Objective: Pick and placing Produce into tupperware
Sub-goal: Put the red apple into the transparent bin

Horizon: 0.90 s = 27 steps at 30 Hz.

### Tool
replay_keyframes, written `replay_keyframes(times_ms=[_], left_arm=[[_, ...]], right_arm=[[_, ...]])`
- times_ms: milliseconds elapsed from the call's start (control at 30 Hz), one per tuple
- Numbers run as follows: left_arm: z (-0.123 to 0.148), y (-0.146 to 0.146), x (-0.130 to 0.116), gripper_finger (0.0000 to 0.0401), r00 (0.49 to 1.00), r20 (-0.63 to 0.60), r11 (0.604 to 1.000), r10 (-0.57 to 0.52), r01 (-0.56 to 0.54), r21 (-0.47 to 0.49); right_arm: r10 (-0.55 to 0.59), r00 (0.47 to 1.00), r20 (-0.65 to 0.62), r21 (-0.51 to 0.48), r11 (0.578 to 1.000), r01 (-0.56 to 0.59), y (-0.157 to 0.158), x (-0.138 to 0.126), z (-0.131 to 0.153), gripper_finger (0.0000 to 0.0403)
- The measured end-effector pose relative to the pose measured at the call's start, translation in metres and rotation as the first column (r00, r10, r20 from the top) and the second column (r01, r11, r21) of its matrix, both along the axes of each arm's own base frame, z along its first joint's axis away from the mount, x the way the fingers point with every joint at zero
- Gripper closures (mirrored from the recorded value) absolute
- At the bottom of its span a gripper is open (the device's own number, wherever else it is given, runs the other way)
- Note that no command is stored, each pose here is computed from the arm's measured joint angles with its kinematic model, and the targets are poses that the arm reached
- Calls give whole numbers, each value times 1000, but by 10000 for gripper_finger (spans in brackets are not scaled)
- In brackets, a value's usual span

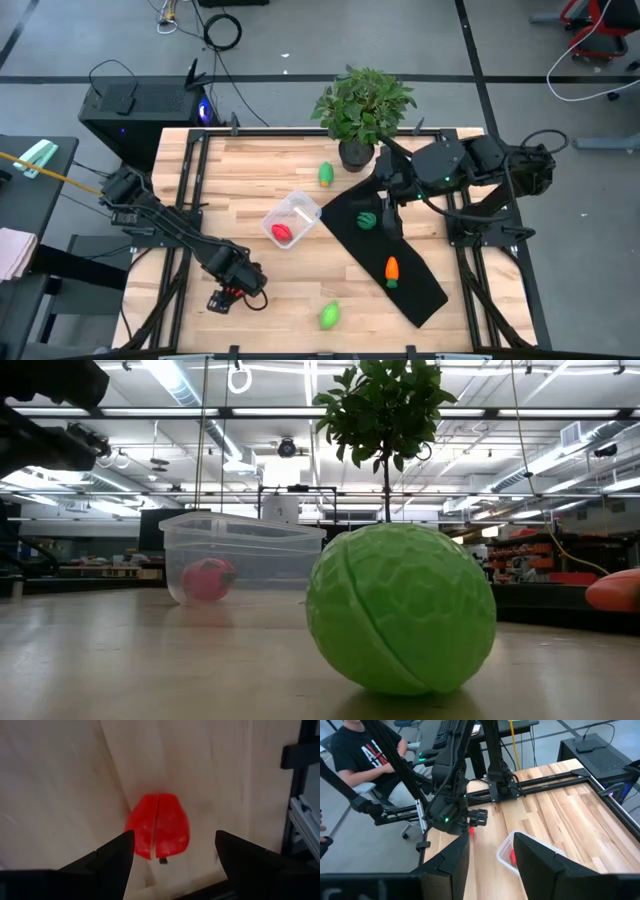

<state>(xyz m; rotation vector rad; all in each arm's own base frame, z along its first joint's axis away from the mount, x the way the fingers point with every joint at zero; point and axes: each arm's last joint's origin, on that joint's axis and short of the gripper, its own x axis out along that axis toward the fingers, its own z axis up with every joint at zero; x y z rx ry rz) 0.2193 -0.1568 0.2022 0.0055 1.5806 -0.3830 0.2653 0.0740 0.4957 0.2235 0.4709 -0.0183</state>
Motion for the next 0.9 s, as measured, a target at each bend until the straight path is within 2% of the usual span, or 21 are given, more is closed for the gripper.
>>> replay_keyframes(times_ms=[567,700,900], left_arm=[[0,0,1,115,1000,28,1000,-10,10,17],[0,-1,1,115,1000,-1,1000,-13,13,-28],[1,1,2,115,1000,-8,999,18,-18,-33]], right_arm=[[17,1000,1,0,1000,-17,5,-1,0,243],[17,1000,1,0,1000,-17,5,-1,0,243],[21,1000,1,-9,1000,-21,5,-1,0,243]])
